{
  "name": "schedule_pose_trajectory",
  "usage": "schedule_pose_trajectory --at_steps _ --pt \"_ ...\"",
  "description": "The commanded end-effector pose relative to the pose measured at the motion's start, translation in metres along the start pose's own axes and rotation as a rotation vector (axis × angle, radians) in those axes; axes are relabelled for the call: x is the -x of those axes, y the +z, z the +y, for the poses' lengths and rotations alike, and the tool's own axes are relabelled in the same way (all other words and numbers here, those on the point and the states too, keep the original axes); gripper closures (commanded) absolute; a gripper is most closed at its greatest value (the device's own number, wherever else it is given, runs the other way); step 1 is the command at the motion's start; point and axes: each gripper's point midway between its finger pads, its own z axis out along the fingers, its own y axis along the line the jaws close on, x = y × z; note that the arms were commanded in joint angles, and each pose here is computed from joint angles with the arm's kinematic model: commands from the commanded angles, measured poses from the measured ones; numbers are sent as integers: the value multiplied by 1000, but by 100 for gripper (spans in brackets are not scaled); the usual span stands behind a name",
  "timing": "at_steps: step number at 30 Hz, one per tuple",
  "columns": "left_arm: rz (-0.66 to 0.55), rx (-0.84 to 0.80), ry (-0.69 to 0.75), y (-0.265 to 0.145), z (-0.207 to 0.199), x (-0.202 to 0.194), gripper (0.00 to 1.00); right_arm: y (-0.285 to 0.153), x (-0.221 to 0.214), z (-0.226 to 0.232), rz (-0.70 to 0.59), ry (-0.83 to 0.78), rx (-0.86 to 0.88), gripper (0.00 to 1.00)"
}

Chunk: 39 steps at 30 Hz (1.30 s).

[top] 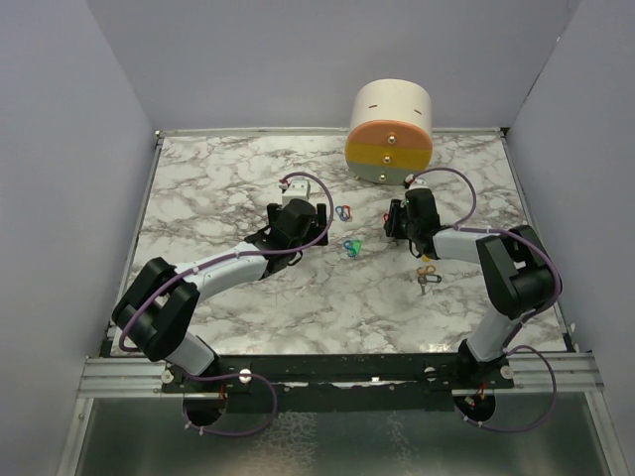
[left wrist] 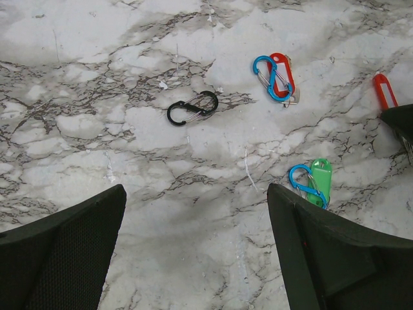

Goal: Put the keys on the keyring

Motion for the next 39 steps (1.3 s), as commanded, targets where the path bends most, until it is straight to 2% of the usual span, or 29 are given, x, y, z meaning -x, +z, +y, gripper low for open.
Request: schedule_pose_trajectory --at_steps 1,3,9,15,26,37,38,39 --pt "-22 9 -13 2 1 5 7 4 0 4 3 4 31 67" --pt "-21 10 -12 2 2 5 7 3 -2 3 6 4 28 71" --pt "-19 9 -13 3 2 4 7 -1 0 2 -6 5 24 92" --pt "-17 10 -14 4 2 4 8 -5 4 2 -23 4 23 99" --pt "-14 8 -14 5 0 3 7 -33 27 7 -153 2 64 99" --pt "-16 6 -16 4 0 4 7 -38 21 6 -142 6 67 99" --pt "-16 7 -14 4 0 4 7 -38 20 5 -136 8 58 98" --pt "-16 7 -15 4 1 4 7 -37 19 2 -124 14 41 93"
